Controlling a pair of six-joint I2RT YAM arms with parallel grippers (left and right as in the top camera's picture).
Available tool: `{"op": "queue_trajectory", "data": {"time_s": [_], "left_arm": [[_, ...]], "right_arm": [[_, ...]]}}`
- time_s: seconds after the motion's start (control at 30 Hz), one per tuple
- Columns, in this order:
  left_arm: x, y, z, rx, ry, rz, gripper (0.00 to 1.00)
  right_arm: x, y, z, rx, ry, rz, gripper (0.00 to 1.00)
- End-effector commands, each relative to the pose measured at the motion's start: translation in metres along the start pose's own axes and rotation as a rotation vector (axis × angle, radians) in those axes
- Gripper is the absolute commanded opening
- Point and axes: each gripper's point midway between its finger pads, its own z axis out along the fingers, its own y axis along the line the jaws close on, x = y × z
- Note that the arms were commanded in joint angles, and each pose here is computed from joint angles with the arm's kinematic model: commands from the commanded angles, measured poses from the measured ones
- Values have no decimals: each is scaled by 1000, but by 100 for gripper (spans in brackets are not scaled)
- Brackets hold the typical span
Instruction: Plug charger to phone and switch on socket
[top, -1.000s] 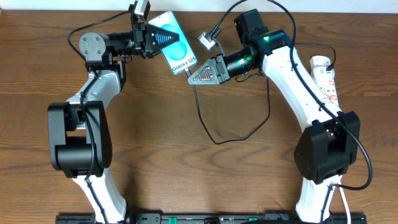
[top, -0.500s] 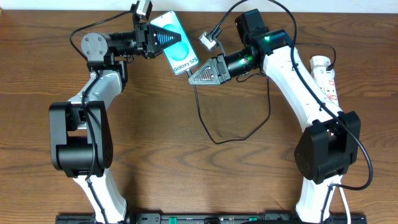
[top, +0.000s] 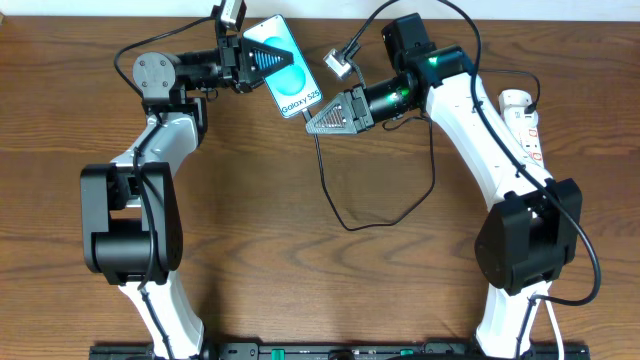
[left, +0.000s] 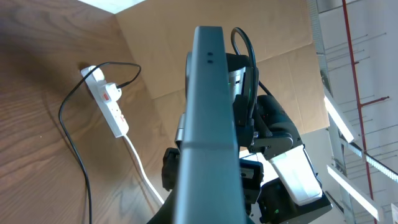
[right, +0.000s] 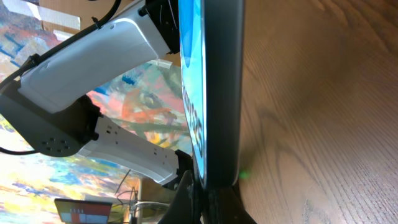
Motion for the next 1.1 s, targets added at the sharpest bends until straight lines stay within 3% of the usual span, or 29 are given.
{"op": "queue_trajectory", "data": {"time_s": [0.0, 0.13, 0.2, 0.27, 0.3, 0.33, 0.43, 0.47, 0.7, 0.8, 1.07], "left_arm": [[18, -3, 13, -1, 90, 25, 7], [18, -3, 13, -1, 90, 25, 7], [18, -3, 13, -1, 90, 25, 7], [18, -3, 13, -1, 90, 25, 7], [18, -3, 13, -1, 90, 25, 7], [18, -3, 13, -1, 90, 25, 7], [18, -3, 13, -1, 90, 26, 7], [18, -3, 13, -1, 90, 26, 7], [15, -2, 6, -7, 74, 30, 7], [9, -1, -5, -18, 48, 30, 7], [-11, 6, -50, -58, -51, -17, 7]], "right_arm": [[-5, -5, -6, 3, -19, -29, 1], [-5, -5, -6, 3, -19, -28, 1], [-5, -5, -6, 3, -19, -28, 13], [-5, -5, -6, 3, -18, -26, 33], [-5, -5, -6, 3, -18, -26, 48], [-5, -5, -6, 3, -18, -26, 55], [-4, -5, -6, 3, -16, -21, 95], [-4, -5, -6, 3, -16, -21, 99], [-4, -11, -6, 34, -15, -21, 99], [-5, -27, -9, 128, -18, 23, 99], [-13, -19, -30, 156, -69, 10, 99]]}}
